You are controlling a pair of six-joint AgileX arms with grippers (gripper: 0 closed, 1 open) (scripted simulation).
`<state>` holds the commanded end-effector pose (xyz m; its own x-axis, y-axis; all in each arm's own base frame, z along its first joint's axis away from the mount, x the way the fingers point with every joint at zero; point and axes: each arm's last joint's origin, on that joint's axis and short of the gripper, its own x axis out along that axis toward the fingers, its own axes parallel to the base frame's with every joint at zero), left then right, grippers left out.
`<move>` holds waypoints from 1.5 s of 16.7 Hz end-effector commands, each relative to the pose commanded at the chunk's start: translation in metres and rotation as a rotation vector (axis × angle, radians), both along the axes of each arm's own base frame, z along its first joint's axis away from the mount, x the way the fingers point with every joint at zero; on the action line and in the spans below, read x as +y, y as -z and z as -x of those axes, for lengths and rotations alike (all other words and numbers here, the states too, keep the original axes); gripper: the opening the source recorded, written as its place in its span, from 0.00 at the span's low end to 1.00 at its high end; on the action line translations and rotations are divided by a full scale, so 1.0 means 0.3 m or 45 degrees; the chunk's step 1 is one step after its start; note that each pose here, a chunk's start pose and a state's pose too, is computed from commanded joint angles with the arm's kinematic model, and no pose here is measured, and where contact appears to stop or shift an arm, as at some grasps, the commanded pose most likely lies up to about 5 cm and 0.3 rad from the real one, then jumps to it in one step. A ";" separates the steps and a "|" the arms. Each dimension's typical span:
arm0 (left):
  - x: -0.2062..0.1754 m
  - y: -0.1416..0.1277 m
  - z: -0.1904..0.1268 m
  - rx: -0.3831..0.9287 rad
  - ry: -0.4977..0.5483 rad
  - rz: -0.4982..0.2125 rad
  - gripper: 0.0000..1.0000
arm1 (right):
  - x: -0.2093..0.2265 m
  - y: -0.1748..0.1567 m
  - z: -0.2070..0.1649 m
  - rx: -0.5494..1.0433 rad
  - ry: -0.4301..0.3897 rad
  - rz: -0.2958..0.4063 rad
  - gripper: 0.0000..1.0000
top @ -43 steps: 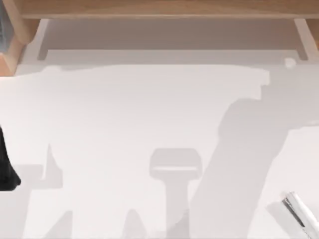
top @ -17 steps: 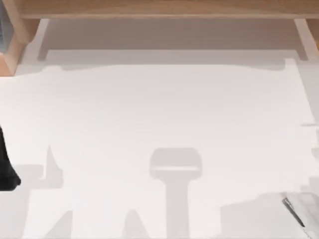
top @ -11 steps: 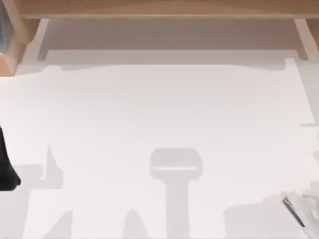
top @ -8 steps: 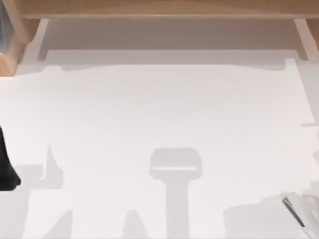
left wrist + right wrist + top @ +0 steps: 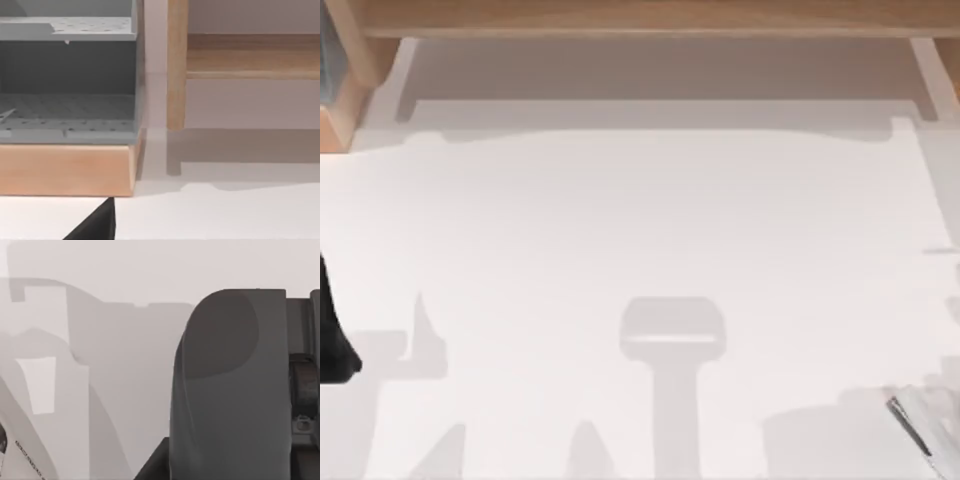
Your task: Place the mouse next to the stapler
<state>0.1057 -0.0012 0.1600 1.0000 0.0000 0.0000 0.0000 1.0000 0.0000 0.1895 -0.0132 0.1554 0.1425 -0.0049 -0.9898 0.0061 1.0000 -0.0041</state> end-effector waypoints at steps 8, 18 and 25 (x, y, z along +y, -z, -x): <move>0.000 0.000 0.000 0.000 0.000 0.000 1.00 | 0.000 0.002 -0.011 -0.047 -0.002 0.006 0.00; 0.000 0.000 0.000 0.000 0.000 0.000 1.00 | 0.002 0.060 0.012 0.051 -0.002 0.000 0.00; 0.000 0.000 0.000 0.000 0.000 0.000 1.00 | 0.002 0.060 0.012 0.051 -0.002 0.000 0.53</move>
<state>0.1057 -0.0012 0.1600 1.0000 0.0000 0.0000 0.0000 1.0000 0.0000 0.1859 -0.0125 0.1375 0.1031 -0.0043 -0.9947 0.0041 1.0000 -0.0039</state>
